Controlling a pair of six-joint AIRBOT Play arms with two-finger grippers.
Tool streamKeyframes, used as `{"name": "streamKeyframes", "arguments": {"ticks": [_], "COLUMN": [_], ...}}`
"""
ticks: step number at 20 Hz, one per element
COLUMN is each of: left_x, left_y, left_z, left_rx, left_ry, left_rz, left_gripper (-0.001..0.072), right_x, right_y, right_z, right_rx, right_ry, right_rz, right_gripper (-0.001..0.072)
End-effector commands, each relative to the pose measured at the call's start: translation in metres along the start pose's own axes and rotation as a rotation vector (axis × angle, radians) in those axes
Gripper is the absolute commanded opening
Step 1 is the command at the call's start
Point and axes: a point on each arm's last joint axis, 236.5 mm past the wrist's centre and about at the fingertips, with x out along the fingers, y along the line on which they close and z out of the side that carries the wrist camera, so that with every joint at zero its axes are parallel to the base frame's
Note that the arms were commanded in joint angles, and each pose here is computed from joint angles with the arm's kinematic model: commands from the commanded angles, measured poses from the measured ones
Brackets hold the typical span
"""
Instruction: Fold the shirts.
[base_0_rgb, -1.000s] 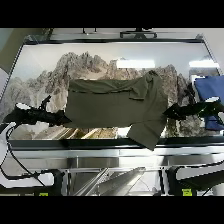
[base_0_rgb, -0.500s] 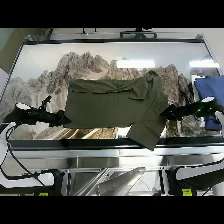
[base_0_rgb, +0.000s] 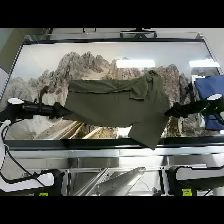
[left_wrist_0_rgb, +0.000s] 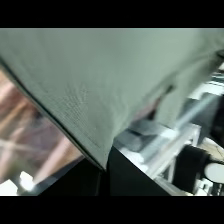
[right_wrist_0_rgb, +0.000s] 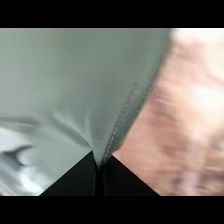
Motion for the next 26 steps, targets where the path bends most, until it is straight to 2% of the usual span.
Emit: {"name": "streamKeyframes", "arguments": {"ticks": [1,4,6,9,11,12,14,17,21,26], "left_x": [-0.053,-0.124,-0.173,-0.248,-0.283,-0.29,-0.299,-0.302,-0.236,-0.112], "left_y": [-0.134,-0.269,-0.342,-0.418,-0.438,-0.436,-0.419,-0.37,-0.268,-0.115], "left_z": [0.003,-0.033,-0.065,-0.127,-0.153,-0.15,-0.133,-0.093,-0.01,0.068], "left_rx": [0.283,0.673,0.91,1.236,1.349,1.339,1.229,1.017,0.647,0.278], "left_ry": [-0.055,-0.146,-0.267,-0.486,-0.632,-0.689,-0.783,-0.855,-0.705,-0.494], "left_rz": [-0.288,-0.554,-0.681,-0.821,-0.809,-0.74,-0.619,-0.587,-0.533,-0.427], "left_gripper": [0.0023,0.0023,0.0023,0.0023,0.0023,0.0024,0.0025,0.0026,0.0026,0.0027], "right_x": [-0.087,-0.209,-0.284,-0.37,-0.412,-0.422,-0.42,-0.383,-0.316,-0.191], "right_y": [0.119,0.244,0.317,0.392,0.421,0.427,0.423,0.398,0.324,0.197], "right_z": [0.027,0.025,-0.004,-0.075,-0.125,-0.14,-0.136,-0.08,0.018,0.121], "right_rx": [-0.232,-0.562,-0.708,-0.905,-0.96,-0.978,-0.987,-0.952,-0.777,-0.522], "right_ry": [-0.274,-0.724,-1.062,-1.539,-1.795,-1.865,-1.85,-1.604,-1.232,-0.865], "right_rz": [0.181,0.139,0.07,-0.123,-0.219,-0.261,-0.298,-0.17,0.06,0.064], "right_gripper": [0.0018,0.0019,0.0019,0.0019,0.002,0.0019,0.0019,0.0019,0.0018,0.0018]}}
